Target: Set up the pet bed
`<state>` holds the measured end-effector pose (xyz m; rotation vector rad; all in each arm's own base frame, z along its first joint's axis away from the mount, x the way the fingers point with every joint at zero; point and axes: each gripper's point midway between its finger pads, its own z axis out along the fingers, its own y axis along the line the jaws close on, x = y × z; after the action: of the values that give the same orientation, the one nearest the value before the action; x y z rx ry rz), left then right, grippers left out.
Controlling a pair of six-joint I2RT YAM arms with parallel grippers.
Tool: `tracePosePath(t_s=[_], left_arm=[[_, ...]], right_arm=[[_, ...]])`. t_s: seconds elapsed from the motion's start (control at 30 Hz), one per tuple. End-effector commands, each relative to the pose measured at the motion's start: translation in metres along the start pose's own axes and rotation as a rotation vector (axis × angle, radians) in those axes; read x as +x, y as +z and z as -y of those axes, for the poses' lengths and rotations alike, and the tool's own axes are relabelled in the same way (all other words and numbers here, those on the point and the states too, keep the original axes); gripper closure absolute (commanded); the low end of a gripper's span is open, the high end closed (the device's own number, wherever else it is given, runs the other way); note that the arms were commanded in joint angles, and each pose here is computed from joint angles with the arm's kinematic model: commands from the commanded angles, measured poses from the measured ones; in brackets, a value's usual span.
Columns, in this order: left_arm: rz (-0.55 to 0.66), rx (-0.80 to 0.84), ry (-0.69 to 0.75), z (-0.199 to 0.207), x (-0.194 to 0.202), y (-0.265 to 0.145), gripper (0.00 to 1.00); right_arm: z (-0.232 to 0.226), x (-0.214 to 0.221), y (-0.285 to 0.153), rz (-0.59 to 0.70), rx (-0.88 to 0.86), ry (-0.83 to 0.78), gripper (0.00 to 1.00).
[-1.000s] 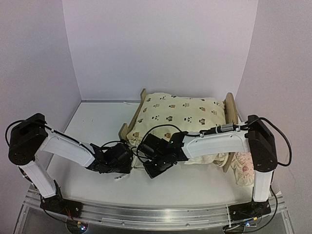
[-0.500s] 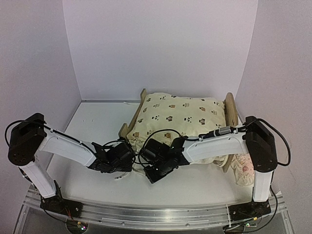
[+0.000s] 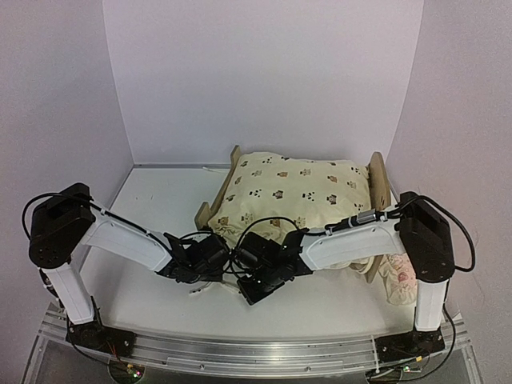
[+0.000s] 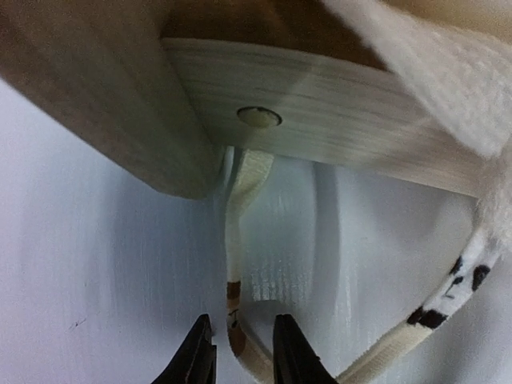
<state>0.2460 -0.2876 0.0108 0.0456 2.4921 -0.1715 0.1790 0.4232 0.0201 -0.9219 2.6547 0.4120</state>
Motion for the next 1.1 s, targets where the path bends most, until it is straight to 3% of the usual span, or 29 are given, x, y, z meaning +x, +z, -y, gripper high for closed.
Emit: tracePosePath(t_s=[0.0, 0.2, 0.73, 1.07], left_arm=[[-0.010, -0.026, -0.005, 0.001, 0.002, 0.005, 0.79], [-0.009, -0.019, -0.009, -0.001, 0.003, 0.004, 1.00], [0.087, 0.113, -0.041, 0.002, -0.026, -0.040, 1.00], [0.102, 0.120, -0.041, -0.002, -0.027, -0.044, 1.00]], right_arm=[[-0.012, -0.007, -0.008, 0.032, -0.056, 0.006, 1.00], [-0.011, -0.017, -0.013, 0.071, -0.043, 0.006, 1.00], [-0.027, -0.088, -0.038, 0.306, -0.046, 0.029, 1.00], [-0.025, -0.118, -0.045, 0.412, -0.012, 0.053, 1.00]])
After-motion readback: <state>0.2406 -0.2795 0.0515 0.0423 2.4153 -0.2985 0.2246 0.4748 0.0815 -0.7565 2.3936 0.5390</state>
